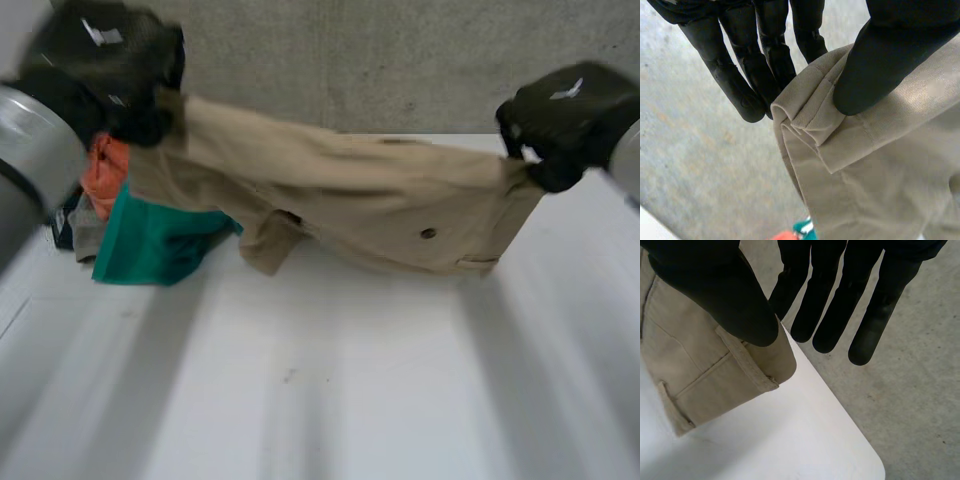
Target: Fold the laundry.
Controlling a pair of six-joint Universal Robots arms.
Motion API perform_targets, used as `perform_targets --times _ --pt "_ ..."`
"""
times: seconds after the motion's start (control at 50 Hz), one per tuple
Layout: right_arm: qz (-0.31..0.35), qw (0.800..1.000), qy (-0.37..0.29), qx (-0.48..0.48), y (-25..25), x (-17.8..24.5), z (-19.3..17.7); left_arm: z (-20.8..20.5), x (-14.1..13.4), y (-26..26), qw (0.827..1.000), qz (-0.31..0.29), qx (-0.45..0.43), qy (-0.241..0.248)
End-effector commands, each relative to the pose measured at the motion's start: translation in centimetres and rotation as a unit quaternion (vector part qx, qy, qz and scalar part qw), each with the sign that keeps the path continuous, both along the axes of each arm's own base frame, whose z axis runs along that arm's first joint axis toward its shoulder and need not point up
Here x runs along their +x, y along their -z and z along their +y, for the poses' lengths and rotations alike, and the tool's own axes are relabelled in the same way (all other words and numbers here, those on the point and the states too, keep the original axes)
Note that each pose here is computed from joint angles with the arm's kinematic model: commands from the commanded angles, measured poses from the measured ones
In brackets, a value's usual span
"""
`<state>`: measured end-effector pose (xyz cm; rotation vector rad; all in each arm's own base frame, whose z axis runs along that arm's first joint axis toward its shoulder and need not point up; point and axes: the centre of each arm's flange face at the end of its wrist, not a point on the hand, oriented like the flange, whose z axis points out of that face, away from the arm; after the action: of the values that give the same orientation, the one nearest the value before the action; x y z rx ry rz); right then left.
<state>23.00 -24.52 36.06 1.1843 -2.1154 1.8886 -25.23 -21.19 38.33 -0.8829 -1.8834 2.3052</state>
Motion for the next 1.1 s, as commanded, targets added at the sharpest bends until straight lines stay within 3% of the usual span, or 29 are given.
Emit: perform_targets --times 0.02,0.18,0.28,0.4,0.44,0.52,0.56,0.62,0.7,0.82,0.96,1.02,1.06,1.1 --pt "0.013 0.998 -0.006 0.055 -1.9 -0.7 0.9 1.1 0.0 -1.7 0.998 0.009 0.065 0.015" --pt "0.083 0.979 -0.021 0.184 5.4 0.6 -2.3 -5.2 -2.9 7.1 0.973 -0.069 0.219 0.002" --pt "0.082 0.976 -0.011 0.201 8.6 2.1 -4.4 -9.0 -4.9 10.2 0.971 -0.08 0.225 -0.001" --pt "-0.012 0.998 0.031 0.062 6.3 3.9 -9.2 -11.6 -6.5 5.3 0.994 -0.035 0.099 0.011" --pt "-0.084 0.995 0.052 -0.03 2.8 4.1 -10.8 -12.0 -7.1 1.1 1.0 0.015 0.0 0.025" --pt "-0.196 0.962 0.079 -0.174 -3.7 3.3 -11.7 -11.5 -6.9 -6.0 0.982 0.104 -0.153 0.033" --pt "-0.229 0.94 0.074 -0.242 -6.7 2.9 -11.5 -11.0 -6.0 -9.0 0.964 0.16 -0.213 0.023" --pt "-0.245 0.926 0.06 -0.282 -8.5 2.8 -11.0 -10.7 -5.4 -10.4 0.951 0.199 -0.234 0.02" --pt "-0.241 0.929 0.038 -0.279 -8.7 2.9 -10.2 -10.7 -5.2 -9.2 0.957 0.208 -0.196 0.042" --pt "-0.205 0.957 0.029 -0.205 -4.4 2.8 -10.3 -11.4 -5.7 -2.5 0.98 0.175 -0.079 0.057" --pt "-0.109 0.994 -0.002 -0.031 7.7 2.3 -9.4 -12.1 -6.0 9.8 0.992 0.106 0.054 0.046" --pt "-0.075 0.997 -0.011 0.022 11.9 2.1 -8.6 -12.0 -5.9 13.9 0.992 0.075 0.095 0.044" --pt "-0.03 0.996 -0.016 0.077 16.5 1.5 -7.5 -11.1 -6.1 18.4 0.989 0.02 0.138 0.051" --pt "-0.009 0.995 -0.018 0.096 18.0 1.1 -7.0 -10.5 -6.0 20.1 0.986 -0.012 0.156 0.054"
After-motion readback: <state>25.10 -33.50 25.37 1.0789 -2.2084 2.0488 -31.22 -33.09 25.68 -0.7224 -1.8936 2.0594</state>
